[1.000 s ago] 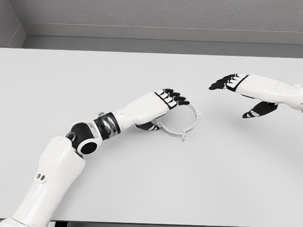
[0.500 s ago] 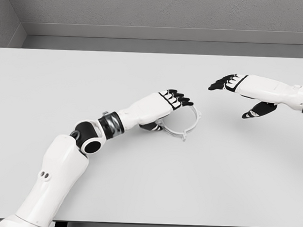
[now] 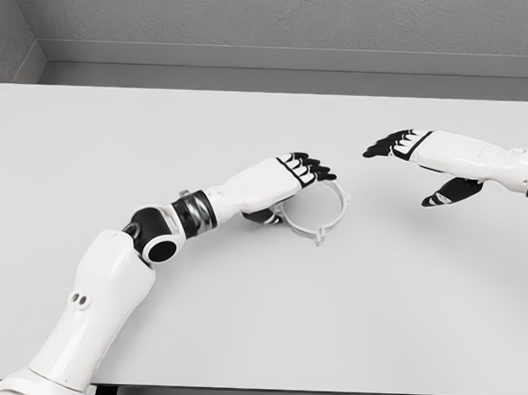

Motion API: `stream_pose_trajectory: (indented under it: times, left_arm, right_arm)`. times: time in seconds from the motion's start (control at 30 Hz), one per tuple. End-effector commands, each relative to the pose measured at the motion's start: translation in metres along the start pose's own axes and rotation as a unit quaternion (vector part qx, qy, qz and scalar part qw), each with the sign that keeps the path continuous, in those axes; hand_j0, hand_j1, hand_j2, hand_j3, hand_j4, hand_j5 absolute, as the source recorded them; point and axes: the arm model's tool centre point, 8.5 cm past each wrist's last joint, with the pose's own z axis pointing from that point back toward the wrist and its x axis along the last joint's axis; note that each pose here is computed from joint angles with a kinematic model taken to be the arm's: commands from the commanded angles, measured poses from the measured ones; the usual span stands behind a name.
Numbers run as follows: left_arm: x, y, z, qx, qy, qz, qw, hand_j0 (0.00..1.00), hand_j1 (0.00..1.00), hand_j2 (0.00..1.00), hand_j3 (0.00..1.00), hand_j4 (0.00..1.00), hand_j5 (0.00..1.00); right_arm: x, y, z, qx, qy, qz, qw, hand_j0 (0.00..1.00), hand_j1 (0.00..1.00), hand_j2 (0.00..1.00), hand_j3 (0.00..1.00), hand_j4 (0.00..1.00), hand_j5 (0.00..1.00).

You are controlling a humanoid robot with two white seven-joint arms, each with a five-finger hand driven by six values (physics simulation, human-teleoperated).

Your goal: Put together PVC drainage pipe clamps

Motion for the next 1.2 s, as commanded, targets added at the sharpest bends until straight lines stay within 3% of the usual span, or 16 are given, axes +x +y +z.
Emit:
stream_pose_trajectory:
  times: [0.0, 1.17]
  left_arm:
    - [0.000, 0.001, 0.000, 0.003, 0.000, 0.003, 1.0000, 1.00, 1.00, 1.00, 1.00, 1.00, 1.00]
    - [-0.002, 0.012, -0.002, 0.018, 0.000, 0.002, 0.9998, 1.00, 1.00, 1.00, 1.00, 1.00, 1.00]
  right_arm:
    - [0.000, -0.001, 0.000, -0.002, 0.000, -0.003, 1.0000, 1.00, 1.00, 1.00, 1.00, 1.00, 1.00]
    - [0.001, 0.002, -0.002, 0.001, -0.003, -0.003, 1.0000, 1.00, 1.00, 1.00, 1.00, 1.00, 1.00]
